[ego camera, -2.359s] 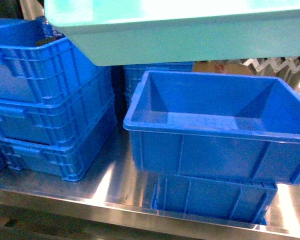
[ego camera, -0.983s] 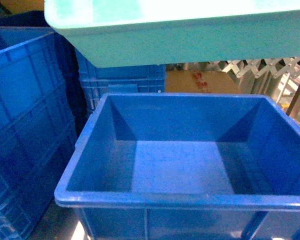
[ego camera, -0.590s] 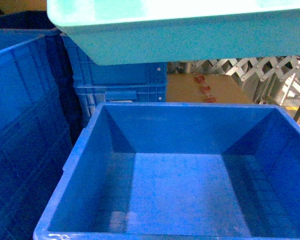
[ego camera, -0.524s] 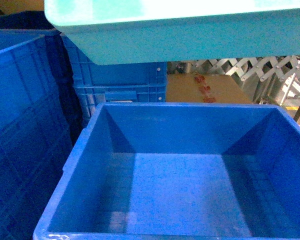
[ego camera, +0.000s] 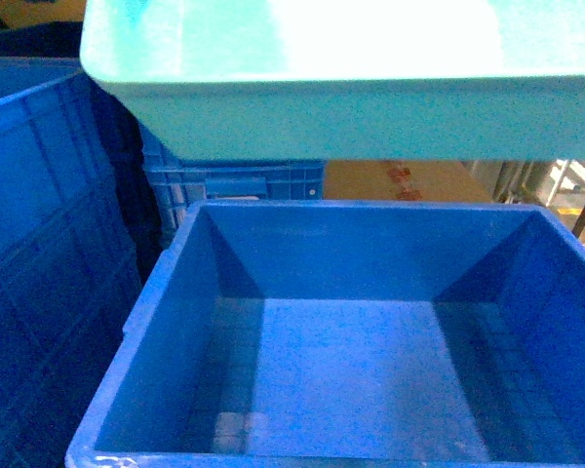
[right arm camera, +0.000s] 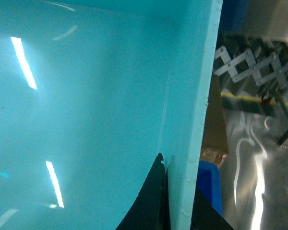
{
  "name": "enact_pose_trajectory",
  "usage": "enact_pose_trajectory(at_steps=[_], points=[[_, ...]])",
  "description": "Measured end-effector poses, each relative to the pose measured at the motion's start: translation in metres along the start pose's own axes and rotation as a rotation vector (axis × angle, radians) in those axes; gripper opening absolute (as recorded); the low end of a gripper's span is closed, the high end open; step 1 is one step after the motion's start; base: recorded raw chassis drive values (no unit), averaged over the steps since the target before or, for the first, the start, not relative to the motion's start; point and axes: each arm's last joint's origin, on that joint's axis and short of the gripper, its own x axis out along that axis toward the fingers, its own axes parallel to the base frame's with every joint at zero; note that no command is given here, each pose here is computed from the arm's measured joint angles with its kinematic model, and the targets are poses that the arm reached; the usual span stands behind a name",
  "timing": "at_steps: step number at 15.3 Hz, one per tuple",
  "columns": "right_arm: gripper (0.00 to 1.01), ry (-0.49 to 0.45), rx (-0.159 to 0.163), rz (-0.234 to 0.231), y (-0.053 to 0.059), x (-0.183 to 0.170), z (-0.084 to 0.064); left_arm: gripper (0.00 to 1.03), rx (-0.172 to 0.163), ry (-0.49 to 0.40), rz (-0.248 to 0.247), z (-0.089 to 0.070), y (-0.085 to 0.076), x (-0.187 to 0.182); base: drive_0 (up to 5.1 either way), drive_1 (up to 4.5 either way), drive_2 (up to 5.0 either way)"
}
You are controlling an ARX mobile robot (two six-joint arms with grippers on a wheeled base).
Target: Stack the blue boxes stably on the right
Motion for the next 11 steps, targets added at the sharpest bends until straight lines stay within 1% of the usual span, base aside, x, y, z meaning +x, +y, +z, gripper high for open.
enact_pose_trajectory(at_steps=[1,3,4,5,6,7,8,9,10,11], points=[[0.02,0.060,0.008,0.001,0.000,0.000,-0.006,0.06,0.013,0.046,-0.008,-0.010,-0.002,0.008,0.0,0.00,0.0],[0.02,0.130,0.008,-0.004,-0.004,0.001,-0.016,0.06,-0.001,0.145,-0.028,-0.024,-0.008,0.021,0.0,0.00,0.0],[0.02,0.178,0.015,-0.004,-0.006,0.005,-0.025,0.06,0.002,0.202,-0.031,-0.027,-0.012,0.027,0.0,0.00,0.0],[0.02,0.294,0.021,-0.017,-0.018,0.027,-0.059,0.06,0.005,0.361,-0.038,-0.050,-0.028,0.066,0.0,0.00,0.0],[0.02,0.377,0.026,-0.018,-0.028,0.043,-0.082,0.06,0.004,0.452,-0.022,-0.075,-0.036,0.088,0.0,0.00,0.0],[0.02,0.404,0.030,-0.011,-0.030,0.048,-0.089,0.06,0.006,0.473,-0.019,-0.083,-0.038,0.094,0.0,0.00,0.0],[0.02,0.428,0.031,-0.003,-0.034,0.054,-0.096,0.06,0.006,0.500,-0.006,-0.090,-0.040,0.098,0.0,0.00,0.0],[0.02,0.443,0.029,0.006,-0.037,0.060,-0.100,0.06,0.002,0.514,0.003,-0.095,-0.041,0.101,0.0,0.00,0.0],[0.02,0.452,0.022,0.014,-0.040,0.064,-0.104,0.06,-0.008,0.526,0.024,-0.099,-0.041,0.103,0.0,0.00,0.0],[0.02,0.463,0.014,0.028,-0.040,0.067,-0.108,0.06,-0.031,0.543,0.038,-0.103,-0.040,0.102,0.0,0.00,0.0]])
